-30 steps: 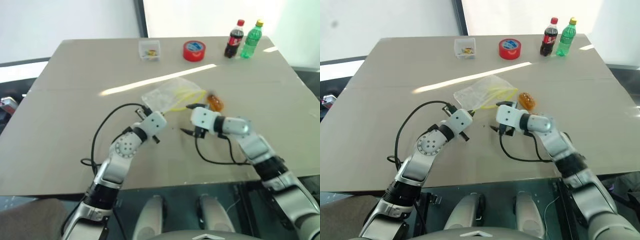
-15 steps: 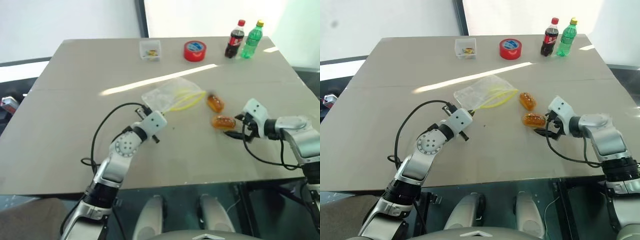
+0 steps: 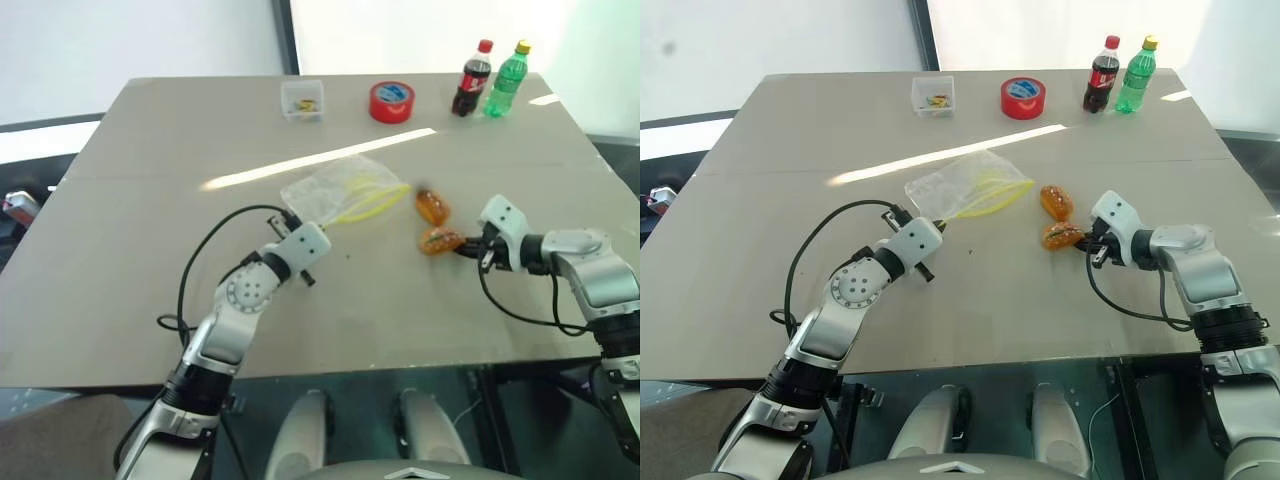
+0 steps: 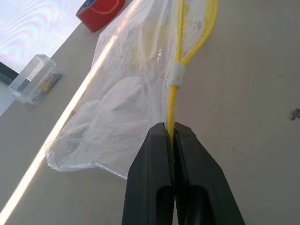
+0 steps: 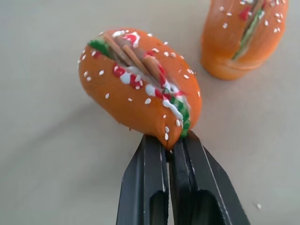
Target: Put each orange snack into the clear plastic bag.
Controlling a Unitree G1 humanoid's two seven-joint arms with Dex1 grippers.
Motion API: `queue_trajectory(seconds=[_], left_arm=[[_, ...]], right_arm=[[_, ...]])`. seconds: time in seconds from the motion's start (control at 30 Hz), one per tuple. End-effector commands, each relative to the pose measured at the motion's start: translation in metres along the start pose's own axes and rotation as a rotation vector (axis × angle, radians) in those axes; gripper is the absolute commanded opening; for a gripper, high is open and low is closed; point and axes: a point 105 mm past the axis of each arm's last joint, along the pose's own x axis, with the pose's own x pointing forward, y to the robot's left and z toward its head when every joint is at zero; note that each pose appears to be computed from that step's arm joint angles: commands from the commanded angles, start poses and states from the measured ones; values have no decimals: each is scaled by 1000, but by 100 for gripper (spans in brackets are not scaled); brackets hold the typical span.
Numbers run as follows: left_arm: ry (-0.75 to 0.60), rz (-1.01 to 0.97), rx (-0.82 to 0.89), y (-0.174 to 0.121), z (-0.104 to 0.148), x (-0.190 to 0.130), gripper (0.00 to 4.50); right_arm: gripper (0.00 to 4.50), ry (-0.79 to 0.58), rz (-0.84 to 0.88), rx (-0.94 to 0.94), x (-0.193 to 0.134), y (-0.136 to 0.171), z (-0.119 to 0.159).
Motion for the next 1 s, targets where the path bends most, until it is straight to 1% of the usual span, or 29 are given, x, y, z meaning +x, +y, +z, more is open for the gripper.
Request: queue_trajectory(seconds=[0.03, 0.1, 0.2, 0.3, 0.53, 0.73, 0.87, 1.0], left_arm=[[-45, 6, 20, 3, 12, 0, 0], [-55, 4, 18, 3, 14, 1, 0], [-78, -7, 11, -1, 20, 4, 0], [-89, -19, 11, -5, 24, 5, 0], [-103, -36, 14, -10, 28, 3, 0], [-135, -48, 0, -15, 35, 2, 0], [-149, -80, 14, -24, 39, 2, 0], [-160, -93, 9, -27, 42, 4, 0]], right_arm=[[3, -69, 6, -30, -4, 3, 27], [3, -89, -13, -11, 1, 4, 36], [3, -125, -26, 47, 16, 12, 52], [3, -142, -49, 88, 29, 14, 62], [3, -154, -132, 152, 45, 4, 73], [3, -140, -159, 185, 52, 3, 73], [3, -155, -177, 183, 54, 0, 83], [3, -168, -152, 153, 59, 10, 95]])
